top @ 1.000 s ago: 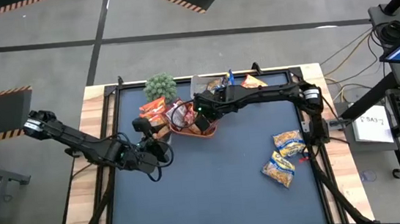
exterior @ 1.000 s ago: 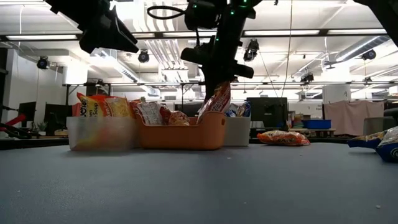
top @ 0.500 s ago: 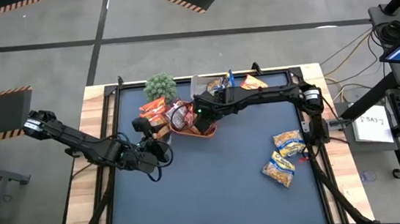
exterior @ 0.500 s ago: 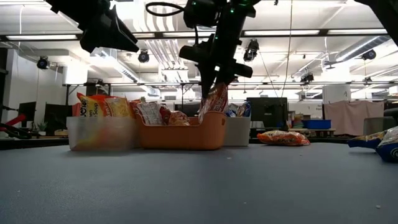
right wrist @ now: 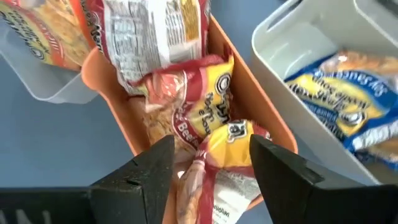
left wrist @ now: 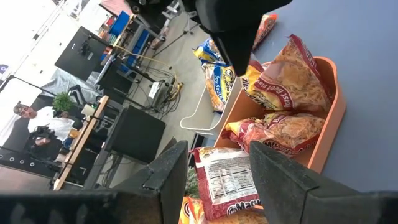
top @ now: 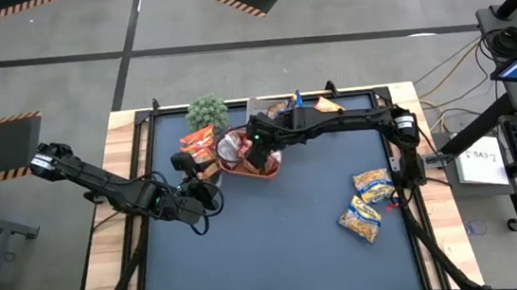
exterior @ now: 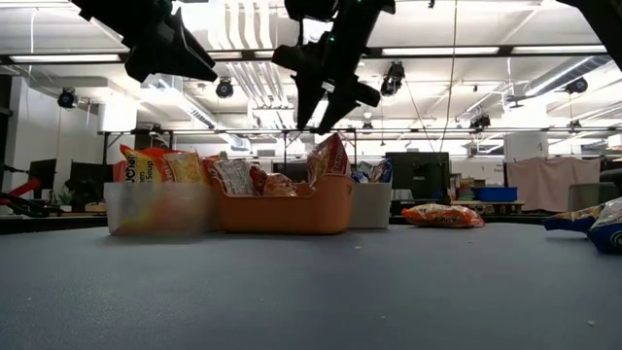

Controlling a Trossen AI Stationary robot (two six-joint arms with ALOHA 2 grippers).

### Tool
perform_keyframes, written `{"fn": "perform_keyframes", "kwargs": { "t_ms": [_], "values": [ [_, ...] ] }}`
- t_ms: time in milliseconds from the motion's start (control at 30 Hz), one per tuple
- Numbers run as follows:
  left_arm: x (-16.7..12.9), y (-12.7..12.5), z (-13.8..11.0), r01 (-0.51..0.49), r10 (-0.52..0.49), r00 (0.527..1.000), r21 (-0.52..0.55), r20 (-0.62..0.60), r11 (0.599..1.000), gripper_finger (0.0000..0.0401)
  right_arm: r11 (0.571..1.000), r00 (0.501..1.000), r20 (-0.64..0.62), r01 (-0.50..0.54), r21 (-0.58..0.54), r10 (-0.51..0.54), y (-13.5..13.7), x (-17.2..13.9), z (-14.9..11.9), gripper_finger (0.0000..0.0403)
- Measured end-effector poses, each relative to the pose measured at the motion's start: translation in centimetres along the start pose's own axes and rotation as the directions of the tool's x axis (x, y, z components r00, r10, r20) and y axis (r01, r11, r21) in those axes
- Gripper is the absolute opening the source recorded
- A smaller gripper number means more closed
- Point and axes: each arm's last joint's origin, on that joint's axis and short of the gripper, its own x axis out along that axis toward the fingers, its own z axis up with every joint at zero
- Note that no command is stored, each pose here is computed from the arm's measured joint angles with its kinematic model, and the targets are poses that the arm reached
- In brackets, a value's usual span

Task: Sort Maruchan noodles
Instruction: Put the red noodle pack into the orange bin

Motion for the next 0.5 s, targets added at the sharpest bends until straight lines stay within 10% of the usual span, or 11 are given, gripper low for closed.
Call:
{"fn": "perform_keyframes", "kwargs": {
  "t_ms": [500],
  "values": [
    [0.0,0.0,0.0,0.0,0.0,1.0,0.003,0.0,1.0,0.0155,0.989,0.995,0.043,0.098,-0.114,-0.094,0.2,2.5,-2.0,0.0013]
  ]
}}
